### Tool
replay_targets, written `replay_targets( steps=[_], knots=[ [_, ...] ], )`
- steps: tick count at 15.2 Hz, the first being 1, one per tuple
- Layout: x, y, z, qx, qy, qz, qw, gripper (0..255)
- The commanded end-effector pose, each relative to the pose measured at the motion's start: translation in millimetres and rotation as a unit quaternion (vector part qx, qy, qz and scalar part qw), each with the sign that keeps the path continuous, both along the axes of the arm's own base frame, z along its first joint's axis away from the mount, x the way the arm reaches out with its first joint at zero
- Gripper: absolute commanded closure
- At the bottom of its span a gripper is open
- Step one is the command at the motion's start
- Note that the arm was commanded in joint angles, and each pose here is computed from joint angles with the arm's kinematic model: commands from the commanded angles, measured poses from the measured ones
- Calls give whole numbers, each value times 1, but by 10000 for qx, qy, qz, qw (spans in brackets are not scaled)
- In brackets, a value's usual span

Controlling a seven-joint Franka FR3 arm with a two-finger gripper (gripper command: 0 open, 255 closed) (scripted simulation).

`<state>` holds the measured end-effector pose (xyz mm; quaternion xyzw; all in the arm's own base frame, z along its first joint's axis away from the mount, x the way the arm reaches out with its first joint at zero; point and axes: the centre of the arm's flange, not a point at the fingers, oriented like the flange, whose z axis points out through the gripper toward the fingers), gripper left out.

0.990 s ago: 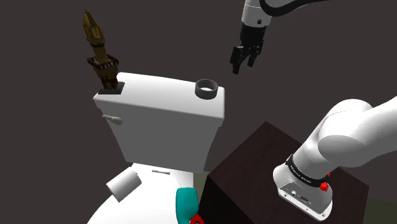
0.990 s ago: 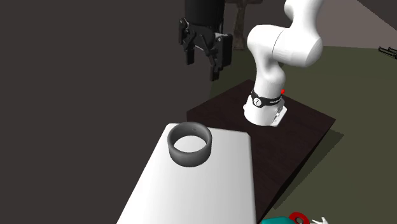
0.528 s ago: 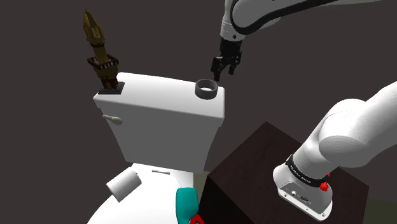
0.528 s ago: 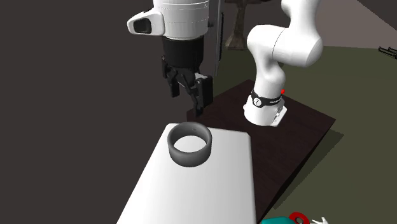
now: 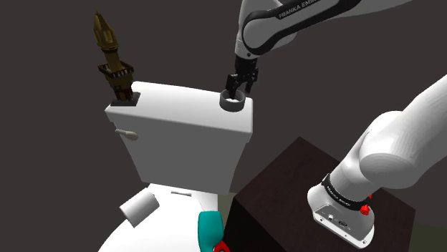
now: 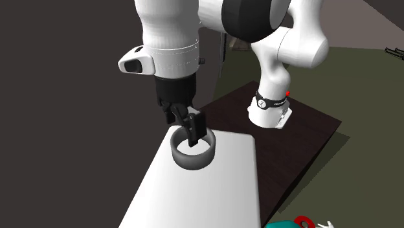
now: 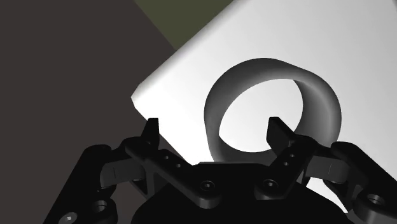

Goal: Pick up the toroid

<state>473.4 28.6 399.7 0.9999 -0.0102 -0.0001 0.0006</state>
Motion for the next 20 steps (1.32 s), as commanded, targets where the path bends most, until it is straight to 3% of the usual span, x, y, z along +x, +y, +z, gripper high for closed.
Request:
replay_targets(
  steps=[1, 4, 5, 14, 20],
  knots=[
    [-1, -1, -11, 1, 1, -1, 10000, 0],
    [-1, -1, -19, 1, 1, -1, 10000, 0],
    [-1, -2, -19, 1, 0, -1, 10000, 255],
    [-1, -1, -19, 1, 1, -1, 10000, 255],
    [-1, -1, 13, 1, 1, -1, 10000, 255]
  ],
)
